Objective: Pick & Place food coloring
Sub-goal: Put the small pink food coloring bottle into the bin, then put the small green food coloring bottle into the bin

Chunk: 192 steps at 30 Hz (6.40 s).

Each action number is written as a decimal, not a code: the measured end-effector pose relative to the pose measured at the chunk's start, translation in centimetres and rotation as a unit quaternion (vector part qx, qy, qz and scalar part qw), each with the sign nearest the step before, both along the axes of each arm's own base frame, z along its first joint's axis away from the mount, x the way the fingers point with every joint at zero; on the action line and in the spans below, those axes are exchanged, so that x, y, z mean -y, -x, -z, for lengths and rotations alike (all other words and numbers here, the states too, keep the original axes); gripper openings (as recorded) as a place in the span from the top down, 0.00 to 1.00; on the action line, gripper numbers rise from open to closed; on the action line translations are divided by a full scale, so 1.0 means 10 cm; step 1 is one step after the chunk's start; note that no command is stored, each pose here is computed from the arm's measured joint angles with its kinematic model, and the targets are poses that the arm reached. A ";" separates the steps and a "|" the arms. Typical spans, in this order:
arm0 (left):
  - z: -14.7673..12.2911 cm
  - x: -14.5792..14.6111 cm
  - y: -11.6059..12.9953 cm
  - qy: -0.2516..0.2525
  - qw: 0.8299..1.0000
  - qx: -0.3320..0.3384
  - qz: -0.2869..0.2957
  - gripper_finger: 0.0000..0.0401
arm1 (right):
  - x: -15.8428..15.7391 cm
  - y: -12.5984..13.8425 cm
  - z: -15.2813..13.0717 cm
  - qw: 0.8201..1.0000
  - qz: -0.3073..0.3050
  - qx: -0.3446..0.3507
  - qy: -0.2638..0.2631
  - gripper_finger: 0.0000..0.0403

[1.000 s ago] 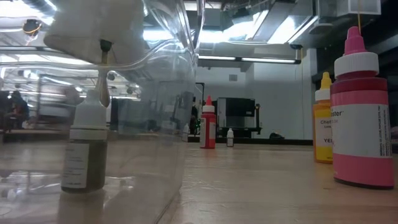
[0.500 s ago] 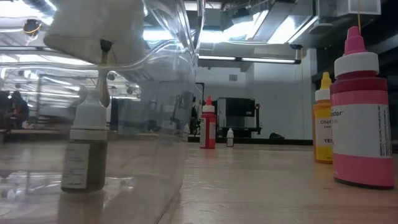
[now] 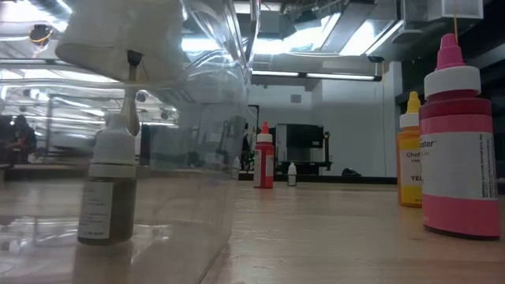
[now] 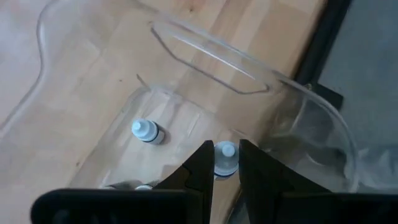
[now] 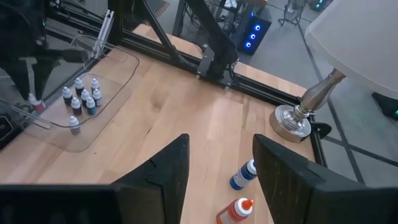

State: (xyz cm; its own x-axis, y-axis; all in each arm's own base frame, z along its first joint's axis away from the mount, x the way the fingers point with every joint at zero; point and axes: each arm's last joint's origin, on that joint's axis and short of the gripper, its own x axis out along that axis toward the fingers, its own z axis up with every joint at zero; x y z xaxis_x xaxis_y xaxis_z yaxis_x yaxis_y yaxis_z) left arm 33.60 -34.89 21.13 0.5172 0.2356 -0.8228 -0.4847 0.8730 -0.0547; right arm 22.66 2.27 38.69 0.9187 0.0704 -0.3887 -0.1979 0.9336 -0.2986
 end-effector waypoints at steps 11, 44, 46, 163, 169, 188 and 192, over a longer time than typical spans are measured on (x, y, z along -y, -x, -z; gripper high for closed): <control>0.06 -0.07 0.01 0.010 0.997 -0.001 -0.080 0.85 | 0.00 0.00 -0.01 1.000 -0.006 0.005 0.015 0.56; 0.06 -0.10 0.01 0.087 0.974 0.020 -0.208 0.85 | 0.00 -0.02 0.05 0.999 -0.014 -0.001 0.034 0.56; 0.06 -0.11 0.01 0.088 0.972 0.019 -0.216 0.85 | 0.00 -0.03 0.10 0.999 -0.014 -0.009 0.034 0.56; -2.29 -1.87 0.39 -0.282 0.933 0.194 -0.114 0.74 | 1.59 -0.31 2.20 0.942 0.245 -0.105 -0.204 0.56; -2.42 -1.96 0.51 -0.293 0.933 0.187 -0.097 0.75 | 1.65 -0.39 2.43 0.930 0.265 -0.144 -0.209 0.56; -2.43 -1.98 0.52 -0.286 0.936 0.181 -0.092 0.75 | 1.85 -0.77 2.78 0.913 0.275 -0.193 -0.231 0.56; -2.43 -1.98 0.52 -0.286 0.936 0.182 -0.092 0.75 | 1.83 -0.74 2.83 0.912 0.273 -0.199 -0.233 0.56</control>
